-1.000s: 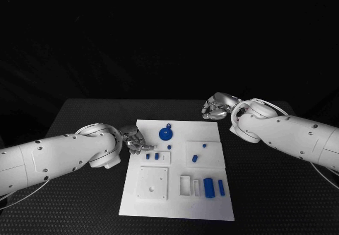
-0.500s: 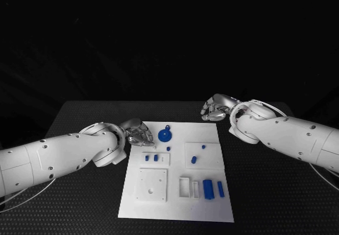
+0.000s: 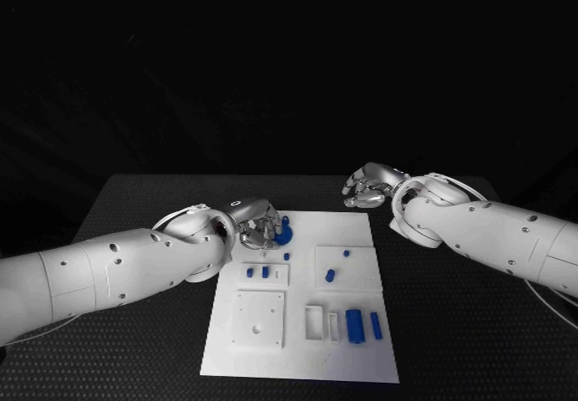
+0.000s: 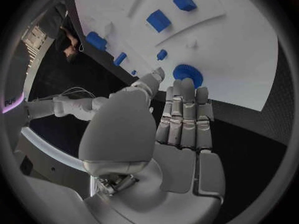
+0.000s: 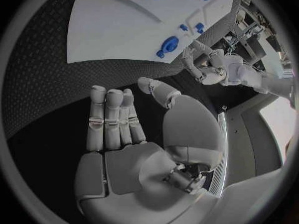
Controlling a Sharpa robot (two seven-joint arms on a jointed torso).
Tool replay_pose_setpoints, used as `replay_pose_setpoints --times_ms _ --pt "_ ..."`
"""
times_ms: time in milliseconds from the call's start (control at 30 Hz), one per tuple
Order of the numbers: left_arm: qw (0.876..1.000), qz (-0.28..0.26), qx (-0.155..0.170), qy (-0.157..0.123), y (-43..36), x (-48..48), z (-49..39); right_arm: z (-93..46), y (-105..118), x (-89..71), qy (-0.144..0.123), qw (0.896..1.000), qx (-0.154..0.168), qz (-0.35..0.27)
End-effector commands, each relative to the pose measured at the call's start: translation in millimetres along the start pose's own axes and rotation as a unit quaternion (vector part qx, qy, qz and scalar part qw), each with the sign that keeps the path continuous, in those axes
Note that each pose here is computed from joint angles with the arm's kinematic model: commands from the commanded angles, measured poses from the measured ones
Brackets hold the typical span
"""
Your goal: Assemble the parts on the task board
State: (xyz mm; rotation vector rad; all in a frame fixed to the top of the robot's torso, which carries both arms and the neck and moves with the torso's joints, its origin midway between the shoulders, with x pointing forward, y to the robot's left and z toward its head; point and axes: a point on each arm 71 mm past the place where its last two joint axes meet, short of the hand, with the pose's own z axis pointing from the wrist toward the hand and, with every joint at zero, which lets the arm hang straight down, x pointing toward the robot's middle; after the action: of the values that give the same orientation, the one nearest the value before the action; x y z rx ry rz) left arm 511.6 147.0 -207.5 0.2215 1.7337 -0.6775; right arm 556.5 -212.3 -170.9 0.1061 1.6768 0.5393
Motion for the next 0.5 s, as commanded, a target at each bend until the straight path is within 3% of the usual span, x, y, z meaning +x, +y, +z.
replay_pose_setpoints --times_ms 33,200,500 --pt "0.997 0.061 0.047 -0.007 -10.5 1.0 4.3 0.4 1 0.1 0.000 1.000 -0.009 0.018" --pt "0.995 0.076 0.050 0.030 -14.7 7.1 9.0 1.3 1 0.2 -0.002 1.000 -0.007 0.029" --pt "0.993 0.092 0.053 0.052 -20.4 15.2 16.0 1.9 1 0.7 0.002 0.999 -0.005 0.041"
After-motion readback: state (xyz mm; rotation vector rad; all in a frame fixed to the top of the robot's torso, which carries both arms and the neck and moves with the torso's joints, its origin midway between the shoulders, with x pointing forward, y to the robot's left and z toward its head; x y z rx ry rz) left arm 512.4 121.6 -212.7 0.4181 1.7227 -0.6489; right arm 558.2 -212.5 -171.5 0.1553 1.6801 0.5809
